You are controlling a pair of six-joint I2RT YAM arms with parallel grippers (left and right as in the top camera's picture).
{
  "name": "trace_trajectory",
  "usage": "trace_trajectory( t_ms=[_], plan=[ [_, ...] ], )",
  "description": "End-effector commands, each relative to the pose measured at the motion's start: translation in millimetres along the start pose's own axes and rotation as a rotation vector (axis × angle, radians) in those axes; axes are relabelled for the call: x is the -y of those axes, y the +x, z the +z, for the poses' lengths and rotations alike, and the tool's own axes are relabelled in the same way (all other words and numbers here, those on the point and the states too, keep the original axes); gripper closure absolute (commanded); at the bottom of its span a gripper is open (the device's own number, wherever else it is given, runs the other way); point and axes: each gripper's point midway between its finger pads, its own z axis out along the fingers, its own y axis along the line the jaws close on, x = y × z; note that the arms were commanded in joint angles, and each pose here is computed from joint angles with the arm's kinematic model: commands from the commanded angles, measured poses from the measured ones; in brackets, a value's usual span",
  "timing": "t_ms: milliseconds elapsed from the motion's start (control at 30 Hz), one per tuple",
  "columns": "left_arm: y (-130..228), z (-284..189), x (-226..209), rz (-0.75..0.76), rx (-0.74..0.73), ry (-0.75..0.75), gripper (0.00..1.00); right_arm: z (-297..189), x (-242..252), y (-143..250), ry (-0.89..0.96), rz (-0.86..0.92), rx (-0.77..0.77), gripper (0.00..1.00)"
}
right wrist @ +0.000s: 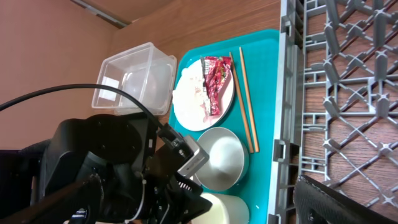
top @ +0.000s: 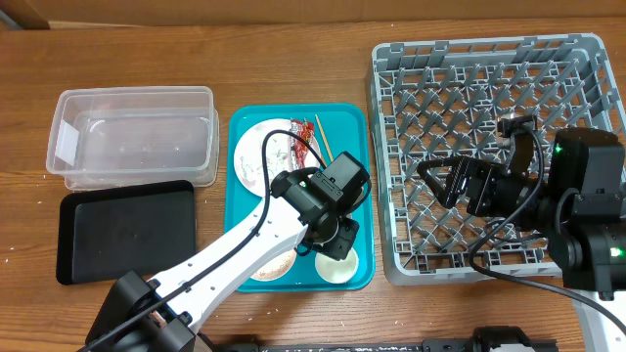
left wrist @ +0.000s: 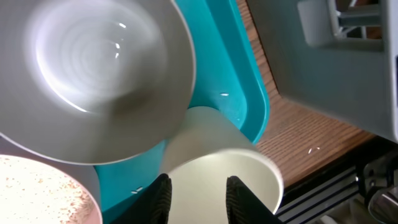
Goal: Sort waste into correct bins and load items into the dishwasher
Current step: 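Grasp the white cup with the left gripper and lift it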
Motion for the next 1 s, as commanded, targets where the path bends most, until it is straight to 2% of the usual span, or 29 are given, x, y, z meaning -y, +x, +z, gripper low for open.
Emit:
trace_trajectory(
  t_ms=[0,100,200,233,300,400,533,667,833,933,967],
  plan=[
    [4,0,1,0.012,-0.007,-0.003,0.62,-6,-11,-4,-0.033,-0.014,0.013,0.0],
    [13,9,-17,-0.015,-0.022,-0.087,0.61,-6,-10,-3,-0.032,-0.01,0.009,0.0],
    [23,19,-23,-0.042,-0.05,-0.094,0.69,-6,-10,-3,-0.031,-0.01,0.009,0.0],
    [24,20,-21,-0.042,-0.054,-0.082,0.73,-6,-10,-3,-0.031,-0.01,0.009,0.0],
    [25,22,-13,-0.041,-0.064,-0.032,0.94,-6,-10,-3,-0.032,-0.01,0.009,0.0],
    [22,15,-7,-0.042,-0.058,-0.004,0.96,-6,-10,-3,-0.031,-0.01,0.009,0.0],
    [8,-24,4,-0.018,0.014,0.082,0.96,-6,-9,0,-0.028,-0.002,-0.001,0.0],
    [-15,-102,25,0.047,0.187,0.416,0.96,-2,-14,15,-0.038,-0.004,-0.062,0.06],
    [-25,-193,21,0.111,0.386,0.919,0.96,12,-48,34,-0.135,-0.145,-0.137,0.09],
    [-22,-224,8,0.122,0.469,1.076,0.96,18,-77,31,-0.222,-0.252,-0.112,0.09],
    [-21,-230,3,0.106,0.485,1.103,0.96,19,-89,29,-0.259,-0.296,-0.091,0.06]
  ],
)
